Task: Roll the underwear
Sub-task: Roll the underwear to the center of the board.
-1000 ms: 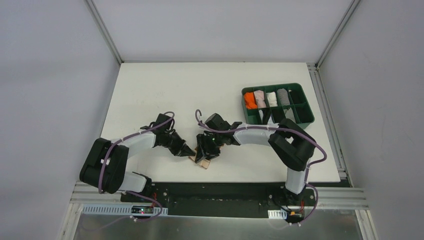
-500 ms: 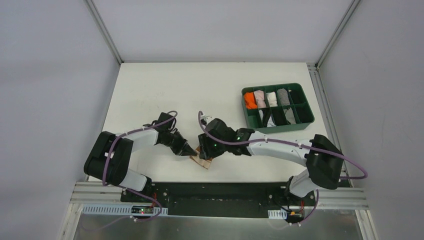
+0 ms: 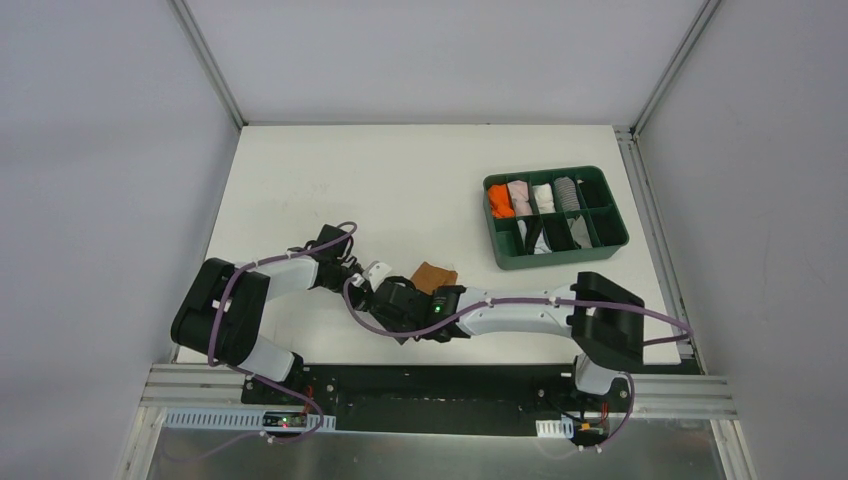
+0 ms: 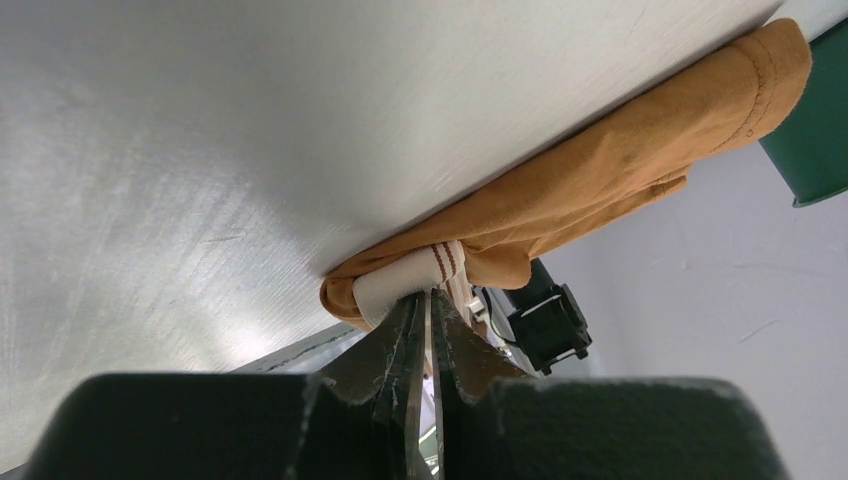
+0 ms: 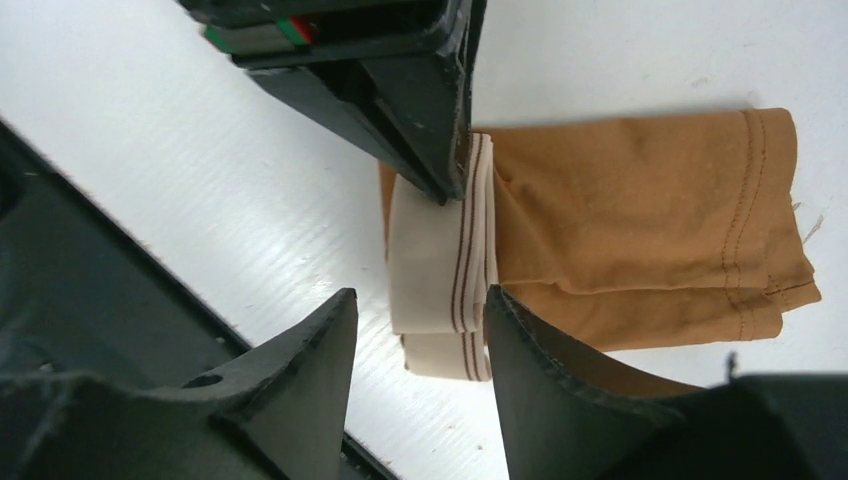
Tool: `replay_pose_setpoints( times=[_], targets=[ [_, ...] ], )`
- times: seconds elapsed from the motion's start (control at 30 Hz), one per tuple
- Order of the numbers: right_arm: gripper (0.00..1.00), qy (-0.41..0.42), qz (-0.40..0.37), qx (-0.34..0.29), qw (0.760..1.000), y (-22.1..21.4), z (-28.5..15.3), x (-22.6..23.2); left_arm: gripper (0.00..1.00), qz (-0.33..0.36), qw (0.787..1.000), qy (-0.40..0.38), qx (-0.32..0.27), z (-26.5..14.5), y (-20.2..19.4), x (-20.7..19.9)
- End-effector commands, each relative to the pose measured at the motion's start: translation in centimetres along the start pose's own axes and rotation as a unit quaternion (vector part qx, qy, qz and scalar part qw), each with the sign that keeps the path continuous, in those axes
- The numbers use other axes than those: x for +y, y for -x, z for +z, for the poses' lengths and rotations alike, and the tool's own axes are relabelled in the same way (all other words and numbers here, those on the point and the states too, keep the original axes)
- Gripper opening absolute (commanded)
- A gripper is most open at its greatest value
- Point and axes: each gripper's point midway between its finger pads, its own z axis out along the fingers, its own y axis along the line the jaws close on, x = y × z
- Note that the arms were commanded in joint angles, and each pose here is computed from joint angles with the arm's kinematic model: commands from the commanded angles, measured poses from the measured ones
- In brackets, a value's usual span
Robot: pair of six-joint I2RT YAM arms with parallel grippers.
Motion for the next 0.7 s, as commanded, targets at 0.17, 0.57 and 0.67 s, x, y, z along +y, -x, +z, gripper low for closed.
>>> replay_pose_setpoints(
  times=[0.17, 0.57, 0.67],
  targets=[
    [0.53, -0.044, -0.038, 0.005, 0.998, -1.3, 3.5, -1.1, 0.11, -0.005, 0.997, 0.074, -0.027, 1.2, 0.8, 3.6],
    [0.6, -0.07, 0.029, -0.066, 0.995, 1.7, 0.0, -2.1, 0.12, -0.003, 0.997, 0.074, -0.025, 1.2, 0.9, 3.5],
    [0.61, -0.053, 0.04, -0.09, 0.994, 3.3, -1.4, -1.4, 0.12, -0.003, 0.997, 0.075, -0.025, 1.3, 0.8, 3.6]
  ],
)
